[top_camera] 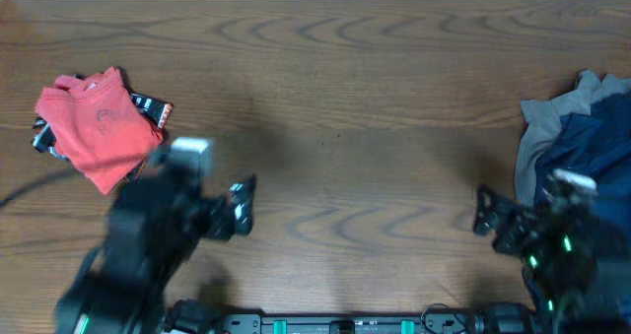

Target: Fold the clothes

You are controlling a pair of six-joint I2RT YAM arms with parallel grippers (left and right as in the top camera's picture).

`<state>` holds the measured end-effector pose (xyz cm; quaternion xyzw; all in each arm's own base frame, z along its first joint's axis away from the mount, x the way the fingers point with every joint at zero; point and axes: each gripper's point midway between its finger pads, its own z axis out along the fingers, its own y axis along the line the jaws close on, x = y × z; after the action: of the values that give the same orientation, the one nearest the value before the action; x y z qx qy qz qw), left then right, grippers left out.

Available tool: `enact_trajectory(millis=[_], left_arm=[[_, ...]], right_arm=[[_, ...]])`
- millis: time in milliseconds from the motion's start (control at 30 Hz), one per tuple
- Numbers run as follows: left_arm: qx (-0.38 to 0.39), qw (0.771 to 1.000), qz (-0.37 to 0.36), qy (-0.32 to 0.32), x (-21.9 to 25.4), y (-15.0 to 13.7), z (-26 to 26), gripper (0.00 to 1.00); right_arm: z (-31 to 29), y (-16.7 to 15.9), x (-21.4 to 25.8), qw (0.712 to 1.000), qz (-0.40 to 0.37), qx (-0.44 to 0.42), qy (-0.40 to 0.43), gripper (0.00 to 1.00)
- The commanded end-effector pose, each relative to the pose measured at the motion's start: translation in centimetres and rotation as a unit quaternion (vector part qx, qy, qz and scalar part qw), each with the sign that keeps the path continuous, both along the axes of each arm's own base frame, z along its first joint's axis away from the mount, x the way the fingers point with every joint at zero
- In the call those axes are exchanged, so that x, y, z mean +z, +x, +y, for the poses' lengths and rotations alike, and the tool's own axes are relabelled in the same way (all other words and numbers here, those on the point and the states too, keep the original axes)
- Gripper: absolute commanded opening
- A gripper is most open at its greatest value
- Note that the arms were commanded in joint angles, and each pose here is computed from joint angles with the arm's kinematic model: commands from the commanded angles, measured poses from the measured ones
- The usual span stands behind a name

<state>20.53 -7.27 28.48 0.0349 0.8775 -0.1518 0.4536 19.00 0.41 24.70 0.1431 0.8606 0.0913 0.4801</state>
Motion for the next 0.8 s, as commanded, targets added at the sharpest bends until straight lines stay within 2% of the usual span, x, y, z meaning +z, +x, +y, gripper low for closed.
enact_trajectory(millis=[0,133,267,533,767], left_arm=[[0.012,0.998,-0.061,-0.009,1.8,-2.1,1.1,0.98],[0.012,0.992,-0.123,-0.029,4.0,-4.6,1.9,0.98],[0.013,0.986,-0.159,-0.041,5.0,-6.2,2.4,0.98],[0.013,0.987,-0.157,-0.041,4.8,-6.5,2.5,0.98],[0.013,0.987,-0.157,-0.040,4.8,-6.5,2.5,0.98]], right_arm=[[-0.8,-1.2,0.4,0.999,-0.024,-0.023,-0.008,0.99],[-0.9,-2.3,0.3,0.999,-0.029,-0.023,-0.008,0.99],[-0.9,-3.0,-0.9,1.000,0.000,-0.023,-0.009,0.99],[-0.9,-5.0,-3.7,0.997,0.069,-0.022,-0.012,0.99],[-0.9,-5.1,-3.8,0.997,0.073,-0.022,-0.012,0.99]])
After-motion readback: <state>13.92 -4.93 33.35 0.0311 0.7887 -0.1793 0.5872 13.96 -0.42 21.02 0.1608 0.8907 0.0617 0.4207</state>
